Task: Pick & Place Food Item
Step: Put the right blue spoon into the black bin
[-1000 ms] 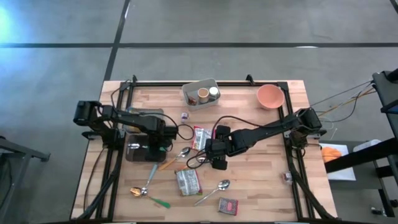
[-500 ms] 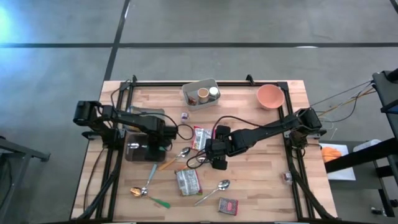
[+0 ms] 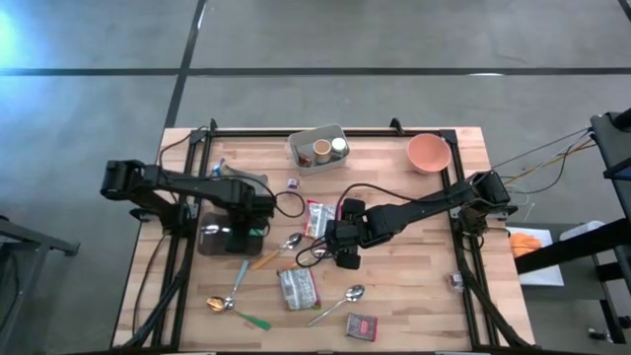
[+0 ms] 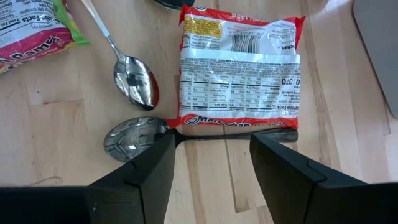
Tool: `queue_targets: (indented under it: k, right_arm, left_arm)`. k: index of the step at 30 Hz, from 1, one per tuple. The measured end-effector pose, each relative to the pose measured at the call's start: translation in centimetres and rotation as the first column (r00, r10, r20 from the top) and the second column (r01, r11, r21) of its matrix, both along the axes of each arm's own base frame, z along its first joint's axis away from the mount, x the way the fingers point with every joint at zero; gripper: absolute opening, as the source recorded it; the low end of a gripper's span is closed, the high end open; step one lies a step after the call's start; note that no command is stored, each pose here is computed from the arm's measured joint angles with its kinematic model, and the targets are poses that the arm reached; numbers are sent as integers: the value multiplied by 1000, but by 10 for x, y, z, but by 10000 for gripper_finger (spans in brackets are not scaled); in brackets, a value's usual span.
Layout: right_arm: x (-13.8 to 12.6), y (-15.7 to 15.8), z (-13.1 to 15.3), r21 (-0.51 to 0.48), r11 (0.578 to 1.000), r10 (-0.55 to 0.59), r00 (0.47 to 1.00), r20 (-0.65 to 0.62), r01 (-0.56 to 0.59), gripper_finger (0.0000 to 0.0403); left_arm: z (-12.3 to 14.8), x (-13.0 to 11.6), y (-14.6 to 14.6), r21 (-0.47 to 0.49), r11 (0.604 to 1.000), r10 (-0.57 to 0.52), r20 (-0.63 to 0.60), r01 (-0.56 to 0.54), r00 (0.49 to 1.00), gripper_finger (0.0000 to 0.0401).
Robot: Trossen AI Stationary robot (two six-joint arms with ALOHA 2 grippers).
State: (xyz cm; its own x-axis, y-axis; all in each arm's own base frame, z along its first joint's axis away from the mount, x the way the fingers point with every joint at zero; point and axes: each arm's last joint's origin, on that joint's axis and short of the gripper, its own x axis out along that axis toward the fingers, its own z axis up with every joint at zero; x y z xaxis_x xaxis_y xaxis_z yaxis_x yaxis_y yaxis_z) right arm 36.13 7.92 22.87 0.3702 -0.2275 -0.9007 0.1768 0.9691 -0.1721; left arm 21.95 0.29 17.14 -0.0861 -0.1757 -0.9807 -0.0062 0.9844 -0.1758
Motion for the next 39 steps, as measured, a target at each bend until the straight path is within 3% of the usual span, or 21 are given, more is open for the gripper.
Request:
queue_targets:
  k: [21,39]
  right_arm:
    - [0,0,0,0,1000,0,1000,1,0,208]
    - [0,0,0,0,1000,0,1000,2,0,208]
  left_arm:
    - [1,0,-14,-24,997,-69,16,69,998,54]
    - [-9,-6,-28,-13,954,-300,45,301,953,54]
